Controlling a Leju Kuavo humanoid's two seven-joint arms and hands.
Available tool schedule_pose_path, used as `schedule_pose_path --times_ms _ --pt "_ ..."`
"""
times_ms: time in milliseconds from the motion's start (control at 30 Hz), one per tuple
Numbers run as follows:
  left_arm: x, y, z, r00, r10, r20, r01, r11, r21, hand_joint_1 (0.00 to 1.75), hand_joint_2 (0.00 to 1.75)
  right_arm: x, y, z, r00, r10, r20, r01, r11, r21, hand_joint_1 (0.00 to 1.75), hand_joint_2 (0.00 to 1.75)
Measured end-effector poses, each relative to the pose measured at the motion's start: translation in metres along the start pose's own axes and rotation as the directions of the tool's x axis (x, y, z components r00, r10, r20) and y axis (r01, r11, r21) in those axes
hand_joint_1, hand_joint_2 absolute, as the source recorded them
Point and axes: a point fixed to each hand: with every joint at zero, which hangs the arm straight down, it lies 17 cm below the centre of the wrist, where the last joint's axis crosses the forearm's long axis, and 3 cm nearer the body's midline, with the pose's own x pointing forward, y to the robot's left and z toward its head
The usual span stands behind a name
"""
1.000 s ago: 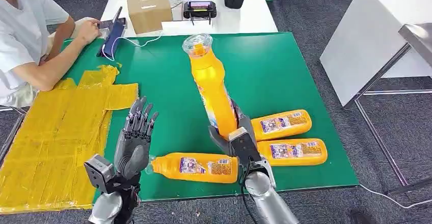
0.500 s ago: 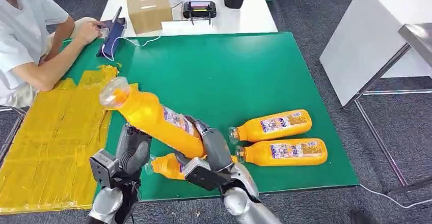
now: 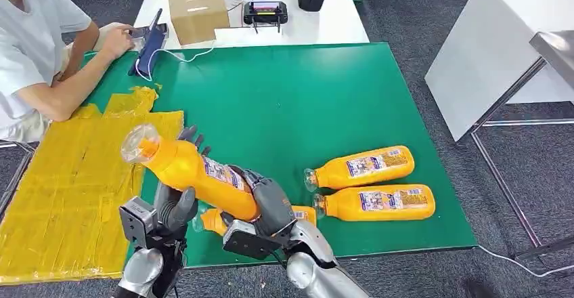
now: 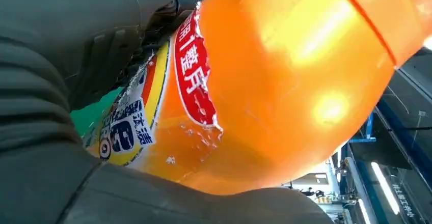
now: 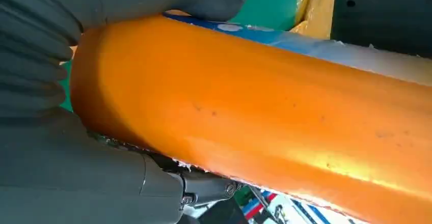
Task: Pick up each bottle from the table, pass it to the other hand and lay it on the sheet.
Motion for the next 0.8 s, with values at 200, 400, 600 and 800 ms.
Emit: schedule_pose_path --times_ms 200,400,600,800 --pt "-0.002 0.004 0.001 1.000 -0.001 -0.006 0.001 1.000 0.008 0.61 1.75 -0.003 0.015 -0.002 1.000 0.008 -0.006 -0.008 0.997 0.075 1.75 1.75" --pt "-0.003 0.008 0.002 1.000 -0.003 -0.007 0.003 1.000 0.021 1.75 1.75 -0.005 0.018 -0.001 1.000 0.013 -0.010 -0.012 0.996 0.086 1.75 1.75" --pt "-0.003 0.009 0.002 1.000 0.000 -0.005 0.000 1.000 0.027 1.75 1.75 -0.004 0.017 -0.003 1.000 0.018 -0.006 -0.017 0.996 0.089 1.75 1.75" --pt "-0.003 0.012 0.001 0.999 -0.036 0.002 0.036 0.998 0.043 1.75 1.75 -0.003 0.019 -0.002 1.000 0.016 -0.003 -0.015 0.995 0.094 1.75 1.75"
